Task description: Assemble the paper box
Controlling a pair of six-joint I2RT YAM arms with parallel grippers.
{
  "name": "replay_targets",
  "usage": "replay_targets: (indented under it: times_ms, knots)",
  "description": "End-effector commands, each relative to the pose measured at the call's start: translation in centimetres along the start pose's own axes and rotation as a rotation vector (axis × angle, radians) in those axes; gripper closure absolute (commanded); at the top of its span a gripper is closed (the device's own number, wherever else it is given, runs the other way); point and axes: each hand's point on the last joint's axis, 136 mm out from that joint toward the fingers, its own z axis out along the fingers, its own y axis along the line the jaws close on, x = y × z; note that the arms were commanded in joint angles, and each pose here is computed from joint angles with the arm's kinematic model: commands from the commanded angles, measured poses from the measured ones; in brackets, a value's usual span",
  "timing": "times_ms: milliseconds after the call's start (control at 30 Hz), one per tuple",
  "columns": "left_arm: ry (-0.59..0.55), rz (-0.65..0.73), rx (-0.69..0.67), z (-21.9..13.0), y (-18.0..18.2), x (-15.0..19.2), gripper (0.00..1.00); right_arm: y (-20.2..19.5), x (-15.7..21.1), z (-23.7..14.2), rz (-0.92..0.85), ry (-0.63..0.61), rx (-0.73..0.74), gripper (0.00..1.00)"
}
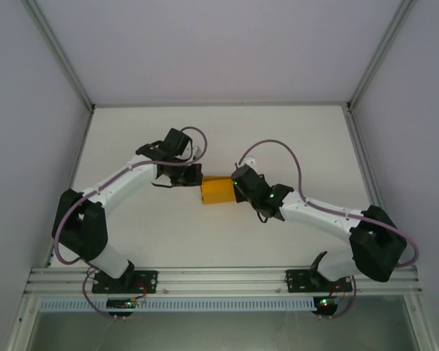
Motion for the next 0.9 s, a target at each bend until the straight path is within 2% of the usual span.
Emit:
replay_targets:
  times_ms: [0,233,400,533,733,867]
  knots:
    - [0.016,-0.030,-0.062,1.7,0.9,0.9,1.00,-0.6,4.7,0.9,-0.078,0.144,0.023,1.00]
    - [-0.016,0.008,-0.278,2.3,2.8,3.0,1.00,-0.9,4.4,0.9,-0.071,0.129,0.046,1.00]
    - [-0.048,0.011,-0.303,3.0,3.2,4.6,1.00,-0.9,4.1,1.1,-0.057,0.092,0.049,1.00]
    - [-0.108,0.078,-0.410,3.0,4.1,5.5,1.00,-0.6,4.4,1.1,-0.038,0.096,0.027,1.00]
    - [-0.183,0.120,-0.473,3.7,4.1,5.9,1.00,-0.3,2.3,-0.3,-0.012,0.061,-0.029,0.85]
    - [-0.207,0.142,-0.513,3.7,4.1,5.8,1.00,-0.3,-0.4,-1.9,0.045,0.029,-0.118,0.62]
